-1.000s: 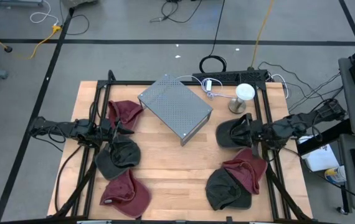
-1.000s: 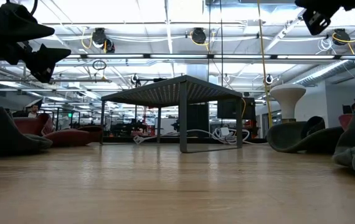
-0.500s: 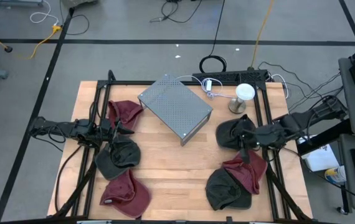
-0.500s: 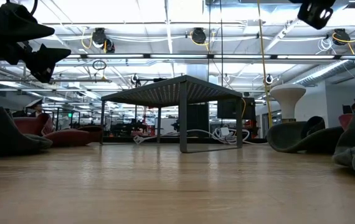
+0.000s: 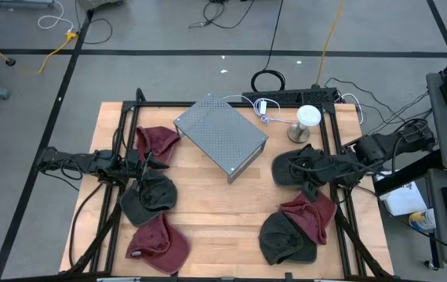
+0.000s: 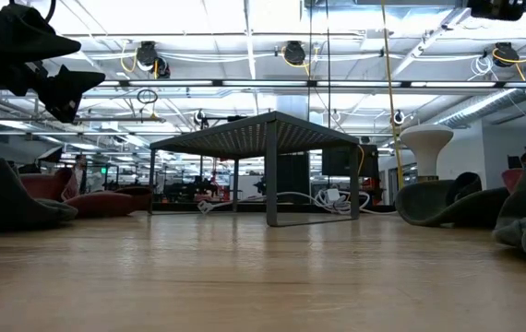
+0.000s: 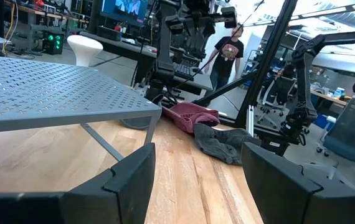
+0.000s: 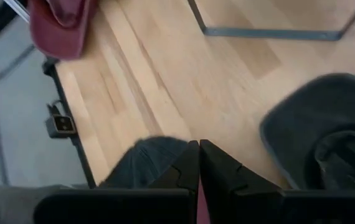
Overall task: Pick & Place hat
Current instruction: Put the top black cap on the shelf
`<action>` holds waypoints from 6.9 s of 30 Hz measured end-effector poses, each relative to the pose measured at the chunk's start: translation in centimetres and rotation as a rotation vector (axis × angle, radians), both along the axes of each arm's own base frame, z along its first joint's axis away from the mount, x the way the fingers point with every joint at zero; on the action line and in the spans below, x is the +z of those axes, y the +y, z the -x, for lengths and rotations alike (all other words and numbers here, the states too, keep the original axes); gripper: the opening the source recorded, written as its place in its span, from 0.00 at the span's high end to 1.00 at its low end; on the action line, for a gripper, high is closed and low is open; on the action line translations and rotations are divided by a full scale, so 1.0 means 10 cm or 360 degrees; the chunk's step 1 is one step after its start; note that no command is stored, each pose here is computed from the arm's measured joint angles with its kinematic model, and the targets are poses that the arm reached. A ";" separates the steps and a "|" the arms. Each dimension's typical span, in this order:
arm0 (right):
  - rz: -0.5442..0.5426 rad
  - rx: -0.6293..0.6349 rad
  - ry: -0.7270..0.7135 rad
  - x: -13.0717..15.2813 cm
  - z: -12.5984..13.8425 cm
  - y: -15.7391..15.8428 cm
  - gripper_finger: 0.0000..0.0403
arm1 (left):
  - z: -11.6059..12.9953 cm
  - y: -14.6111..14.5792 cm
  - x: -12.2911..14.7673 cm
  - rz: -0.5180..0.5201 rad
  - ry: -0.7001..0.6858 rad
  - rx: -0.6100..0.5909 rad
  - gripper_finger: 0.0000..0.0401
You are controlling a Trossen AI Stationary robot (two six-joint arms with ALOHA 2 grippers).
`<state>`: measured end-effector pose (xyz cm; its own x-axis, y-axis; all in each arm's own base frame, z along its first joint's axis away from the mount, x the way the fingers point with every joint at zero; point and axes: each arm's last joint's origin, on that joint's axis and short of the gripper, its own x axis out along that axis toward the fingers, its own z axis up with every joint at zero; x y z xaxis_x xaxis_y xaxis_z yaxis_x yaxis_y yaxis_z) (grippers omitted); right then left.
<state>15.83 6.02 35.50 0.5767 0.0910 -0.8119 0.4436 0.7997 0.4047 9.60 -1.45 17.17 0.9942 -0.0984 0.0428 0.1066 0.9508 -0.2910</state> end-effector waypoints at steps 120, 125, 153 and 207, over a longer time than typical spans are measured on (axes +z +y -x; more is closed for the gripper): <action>0.0797 0.0631 0.0762 -1.97 -0.39 -0.04 0.51 | 0.00 0.00 0.01 0.0004 -0.0021 0.0000 0.40; 0.0811 0.0648 0.0810 -2.07 -0.39 -0.04 0.53 | 0.00 0.00 0.01 0.0004 -0.0022 0.0001 0.40; 0.0959 0.0625 0.0885 -1.56 -0.49 -0.02 0.99 | 0.00 0.00 0.02 0.0005 -0.0031 0.0000 0.40; 0.0887 0.0219 -0.0934 0.34 -0.81 0.03 0.99 | 0.00 0.00 0.02 0.0007 -0.0035 0.0012 0.40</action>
